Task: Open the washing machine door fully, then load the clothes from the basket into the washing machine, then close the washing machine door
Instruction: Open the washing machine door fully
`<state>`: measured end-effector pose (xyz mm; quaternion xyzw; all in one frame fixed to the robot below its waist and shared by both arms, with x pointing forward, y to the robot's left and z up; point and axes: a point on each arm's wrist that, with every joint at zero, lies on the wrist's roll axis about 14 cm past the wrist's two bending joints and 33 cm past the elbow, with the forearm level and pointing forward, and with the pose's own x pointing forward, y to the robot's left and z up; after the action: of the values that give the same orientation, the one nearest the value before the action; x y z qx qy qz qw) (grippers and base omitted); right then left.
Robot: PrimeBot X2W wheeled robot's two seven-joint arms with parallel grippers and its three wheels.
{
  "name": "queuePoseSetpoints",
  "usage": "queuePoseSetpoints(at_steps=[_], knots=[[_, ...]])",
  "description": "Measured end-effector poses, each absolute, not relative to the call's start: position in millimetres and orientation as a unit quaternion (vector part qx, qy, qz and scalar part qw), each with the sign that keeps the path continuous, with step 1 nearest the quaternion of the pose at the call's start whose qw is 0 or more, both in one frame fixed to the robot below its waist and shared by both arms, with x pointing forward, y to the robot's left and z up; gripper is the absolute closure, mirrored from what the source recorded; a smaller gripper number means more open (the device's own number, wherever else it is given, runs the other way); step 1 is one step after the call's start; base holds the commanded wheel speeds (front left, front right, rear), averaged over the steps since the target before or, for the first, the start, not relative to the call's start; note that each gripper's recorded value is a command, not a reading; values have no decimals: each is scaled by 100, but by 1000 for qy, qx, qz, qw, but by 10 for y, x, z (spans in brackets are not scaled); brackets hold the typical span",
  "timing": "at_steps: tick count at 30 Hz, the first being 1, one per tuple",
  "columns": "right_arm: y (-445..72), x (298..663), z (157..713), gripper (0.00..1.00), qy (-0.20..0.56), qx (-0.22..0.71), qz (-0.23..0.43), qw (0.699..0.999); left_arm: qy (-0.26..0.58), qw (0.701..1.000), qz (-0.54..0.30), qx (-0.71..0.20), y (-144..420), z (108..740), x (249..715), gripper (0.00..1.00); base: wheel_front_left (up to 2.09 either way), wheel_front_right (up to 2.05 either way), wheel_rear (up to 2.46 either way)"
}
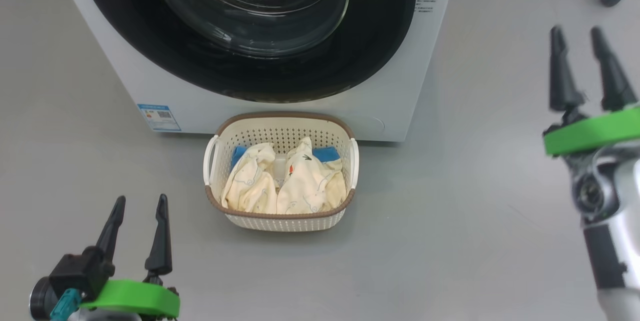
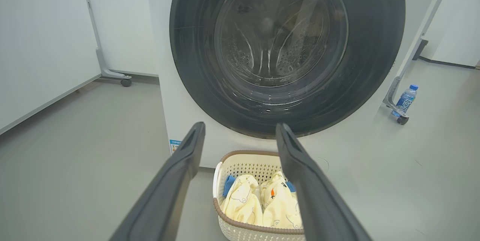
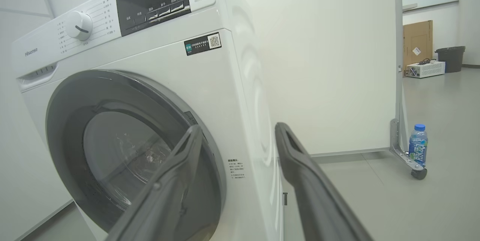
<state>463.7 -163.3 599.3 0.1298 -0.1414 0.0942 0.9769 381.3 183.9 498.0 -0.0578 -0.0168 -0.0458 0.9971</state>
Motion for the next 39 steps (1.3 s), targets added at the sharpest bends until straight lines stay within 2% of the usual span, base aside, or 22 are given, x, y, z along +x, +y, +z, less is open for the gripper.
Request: queuePoseSetpoints(at_steps=[5, 6, 7, 9, 10, 18, 24, 29, 39], knots=[[-1912, 4881, 6467, 0, -206, 243, 61, 946, -10, 997, -40, -60, 1864, 4933, 3821, 0, 0, 0, 0], [-1966, 4921, 6505, 5, -211, 267, 53, 939, -10, 997, -39, -60, 1868, 4932, 3830, 0, 0, 0, 0], [-2019, 4963, 6524, 28, -213, 295, 45, 930, -10, 997, -38, -61, 1872, 4929, 3837, 0, 0, 0, 0], [-2115, 5048, 6514, 82, -210, 336, 31, 918, -9, 997, -40, -62, 1870, 4921, 3849, 0, 0, 0, 0], [-2161, 5087, 6498, 100, -207, 356, 24, 911, -8, 997, -39, -62, 1872, 4914, 3856, 0, 0, 0, 0], [-2308, 5454, 6166, 100, -157, 498, -16, 853, -2, 997, -37, -64, 1890, 4868, 3951, 0, 0, 0, 0], [-2207, 5771, 5893, 100, -109, 564, -25, 818, 6, 997, -31, -66, 1916, 4797, 4037, 0, 0, 0, 0], [-1946, 6057, 5663, 100, -49, 600, -9, 799, 11, 997, -27, -71, 1925, 4739, 4132, 0, 0, 0, 0], [-1312, 6447, 5462, 100, 46, 617, 53, 784, 23, 997, -10, -75, 1994, 4634, 4226, 0, 0, 0, 0]])
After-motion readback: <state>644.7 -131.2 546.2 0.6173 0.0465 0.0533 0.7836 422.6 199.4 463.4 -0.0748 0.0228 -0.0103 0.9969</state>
